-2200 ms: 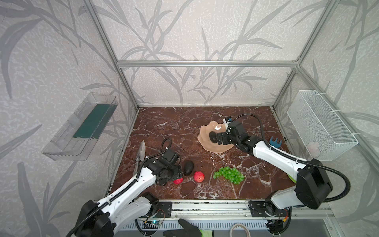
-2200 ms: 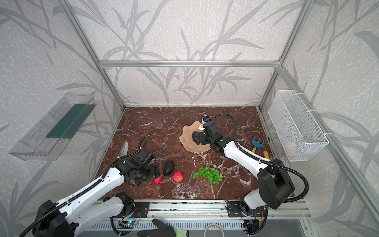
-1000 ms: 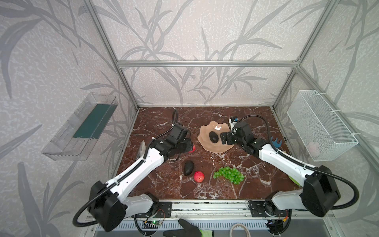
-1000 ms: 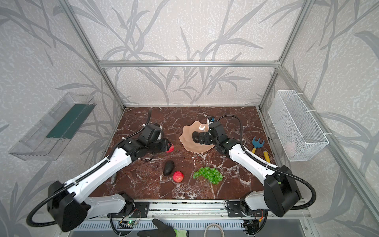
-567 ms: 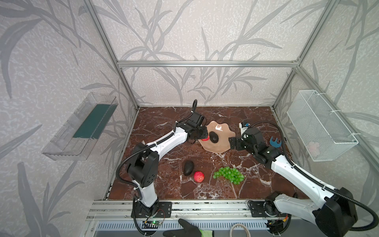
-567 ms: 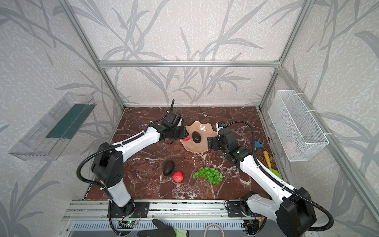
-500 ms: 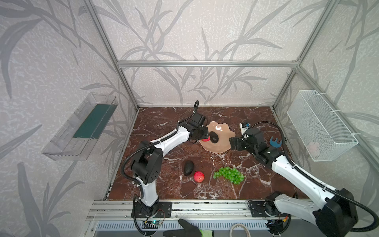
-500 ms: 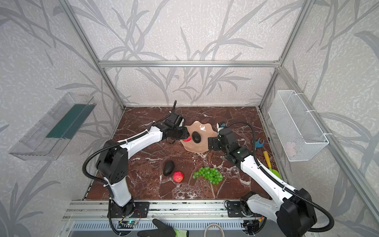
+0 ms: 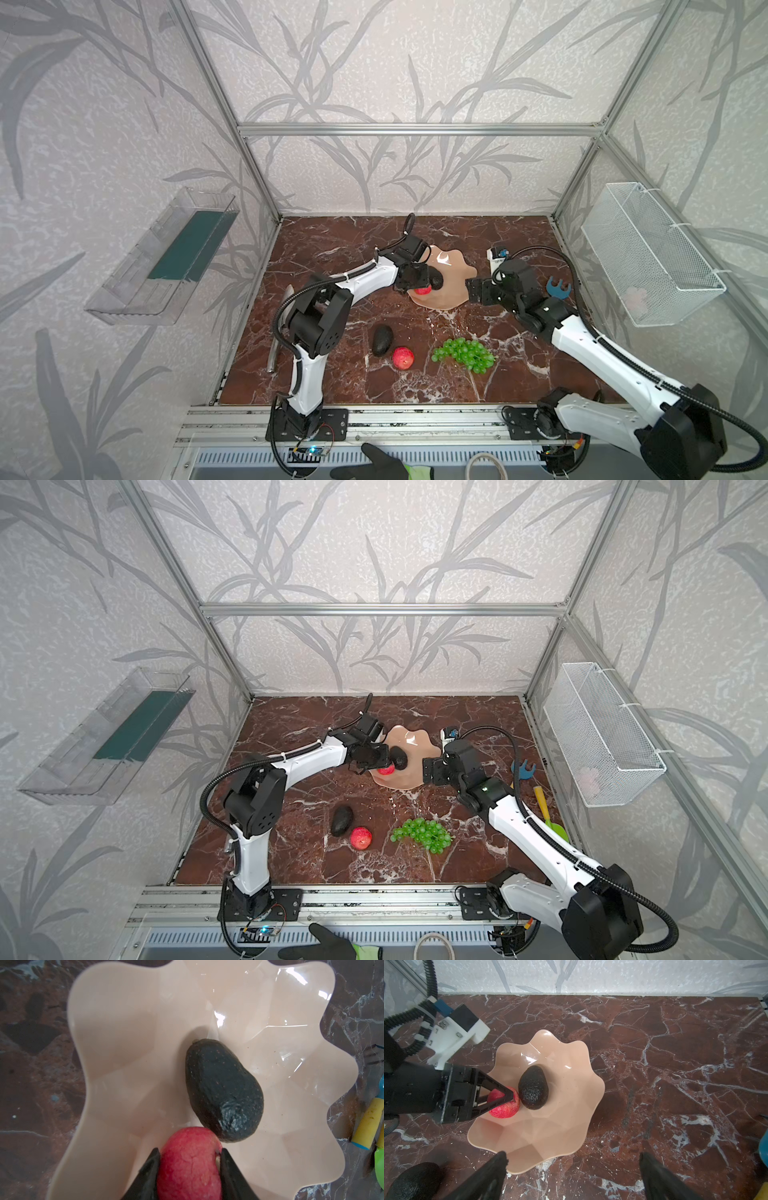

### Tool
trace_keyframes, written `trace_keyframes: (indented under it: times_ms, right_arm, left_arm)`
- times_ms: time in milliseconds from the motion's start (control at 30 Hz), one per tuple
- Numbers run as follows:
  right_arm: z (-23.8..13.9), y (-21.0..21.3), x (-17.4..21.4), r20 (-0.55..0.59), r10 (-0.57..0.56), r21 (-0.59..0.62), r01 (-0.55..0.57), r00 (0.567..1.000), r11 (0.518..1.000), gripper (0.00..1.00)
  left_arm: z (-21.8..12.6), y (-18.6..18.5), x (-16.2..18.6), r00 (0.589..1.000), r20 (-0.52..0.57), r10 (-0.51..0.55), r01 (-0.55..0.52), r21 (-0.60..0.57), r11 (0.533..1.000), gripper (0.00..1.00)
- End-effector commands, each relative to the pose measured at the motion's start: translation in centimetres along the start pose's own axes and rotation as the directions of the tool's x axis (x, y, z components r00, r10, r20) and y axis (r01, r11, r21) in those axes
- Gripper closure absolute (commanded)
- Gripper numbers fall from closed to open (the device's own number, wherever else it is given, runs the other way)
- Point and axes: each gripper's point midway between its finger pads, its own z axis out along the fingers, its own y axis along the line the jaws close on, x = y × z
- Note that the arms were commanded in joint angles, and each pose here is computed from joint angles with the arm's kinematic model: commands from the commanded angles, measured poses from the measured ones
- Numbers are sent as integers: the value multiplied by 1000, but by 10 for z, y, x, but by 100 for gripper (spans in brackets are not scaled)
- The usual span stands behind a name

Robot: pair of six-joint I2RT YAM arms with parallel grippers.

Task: Place and organize the fake fruits in the fruit bowl
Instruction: 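Carry the apple with the left gripper and release it into the bowl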

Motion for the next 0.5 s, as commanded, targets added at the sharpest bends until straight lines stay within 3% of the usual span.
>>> trace_keyframes:
  times_ms: [0,233,467]
  right_arm:
    - [-3,-6,2,-3,-5,17,5,1000,1000,2]
    - [-4,-7,2,-2,-5,18,5,1000,1000,2]
    - [-4,-6,1,-3,-8,16,8,1000,1000,2]
  left_arm:
    - [1,-6,-6,1000,8,-11,11,-1,1000,58]
    - [-5,-7,-10,1000,14,-13,13,-11,1000,41]
    - [-17,-11,-14,999,39,-19,19,8,1000,32]
